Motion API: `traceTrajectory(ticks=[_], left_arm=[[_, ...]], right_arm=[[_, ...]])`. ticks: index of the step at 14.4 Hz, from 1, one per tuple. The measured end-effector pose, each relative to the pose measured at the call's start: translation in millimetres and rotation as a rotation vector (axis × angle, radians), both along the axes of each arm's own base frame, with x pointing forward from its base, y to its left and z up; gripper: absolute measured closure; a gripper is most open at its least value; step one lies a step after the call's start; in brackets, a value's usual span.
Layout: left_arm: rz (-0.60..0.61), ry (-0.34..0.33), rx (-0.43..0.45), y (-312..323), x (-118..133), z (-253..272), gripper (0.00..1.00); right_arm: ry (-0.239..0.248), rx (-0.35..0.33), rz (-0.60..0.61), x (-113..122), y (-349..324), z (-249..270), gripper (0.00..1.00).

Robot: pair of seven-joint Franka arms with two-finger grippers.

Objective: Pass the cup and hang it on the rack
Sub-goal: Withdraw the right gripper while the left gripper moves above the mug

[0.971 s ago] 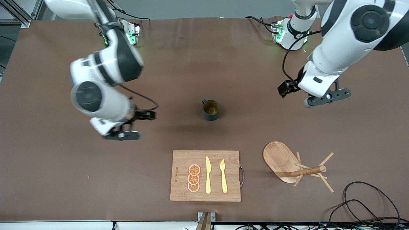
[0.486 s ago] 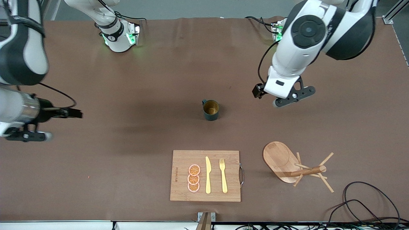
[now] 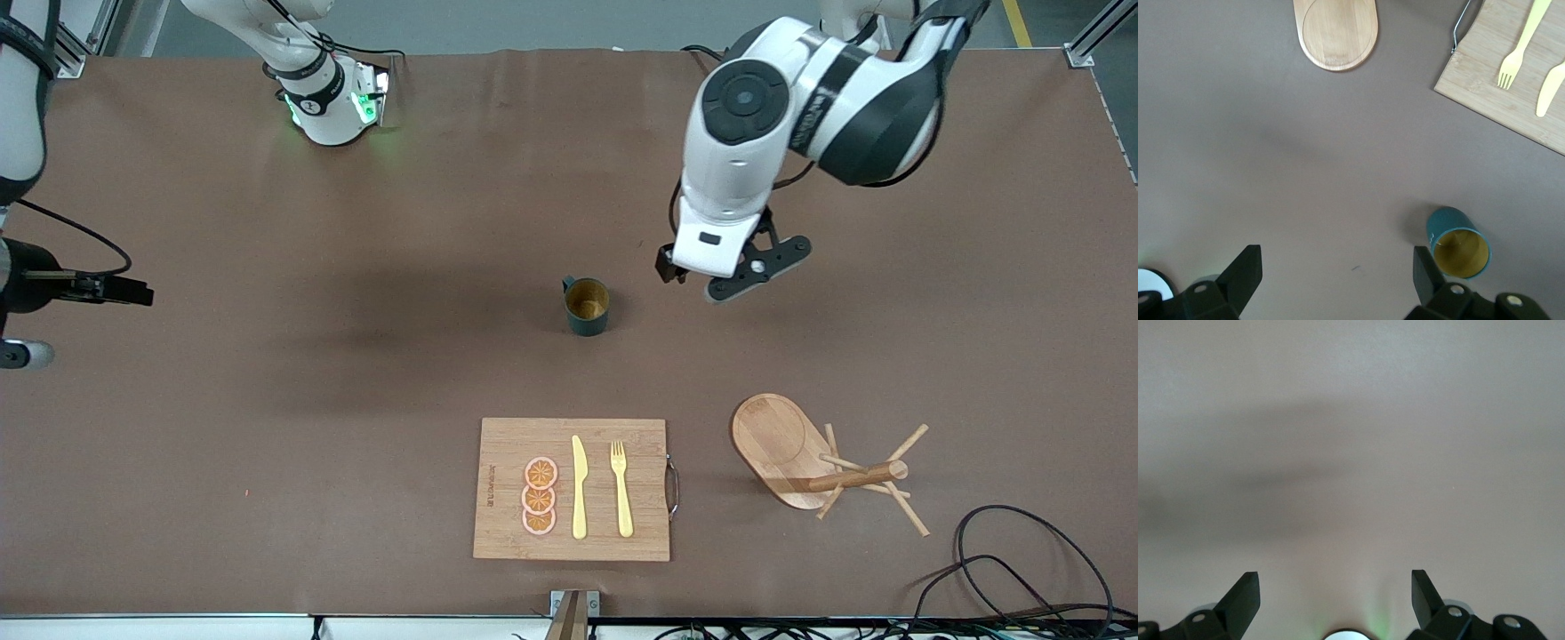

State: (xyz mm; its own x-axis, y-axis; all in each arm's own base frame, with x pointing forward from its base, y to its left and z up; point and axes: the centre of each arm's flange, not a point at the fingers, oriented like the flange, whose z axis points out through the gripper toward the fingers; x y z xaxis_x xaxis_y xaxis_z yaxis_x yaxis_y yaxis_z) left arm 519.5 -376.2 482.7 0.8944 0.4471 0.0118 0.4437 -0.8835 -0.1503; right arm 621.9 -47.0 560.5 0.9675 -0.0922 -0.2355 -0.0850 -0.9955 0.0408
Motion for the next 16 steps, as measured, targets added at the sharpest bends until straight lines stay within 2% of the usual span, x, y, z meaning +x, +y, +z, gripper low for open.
traceTrajectory(ticks=[3,7,11,16], left_arm=[[0.045,-0.025,0.053,-30.6,-8.5,-23.9,0.00],[0.076,-0.076,0.125,-63.9,-19.9,-53.5,0.00],[0.085,-0.118,0.197,-91.4,-35.9,-88.6,0.00],[0.087,-0.175,0.267,-109.7,-46.6,-121.4,0.00]], right_arm=[[-0.003,0.001,0.000,-0.7,-1.6,4.8,0.00],[0.018,0.025,0.010,-3.0,5.5,3.3,0.00],[0.011,0.075,-0.006,-3.9,-1.5,5.0,0.00],[-0.015,0.085,0.008,-19.9,4.3,25.8,0.00]])
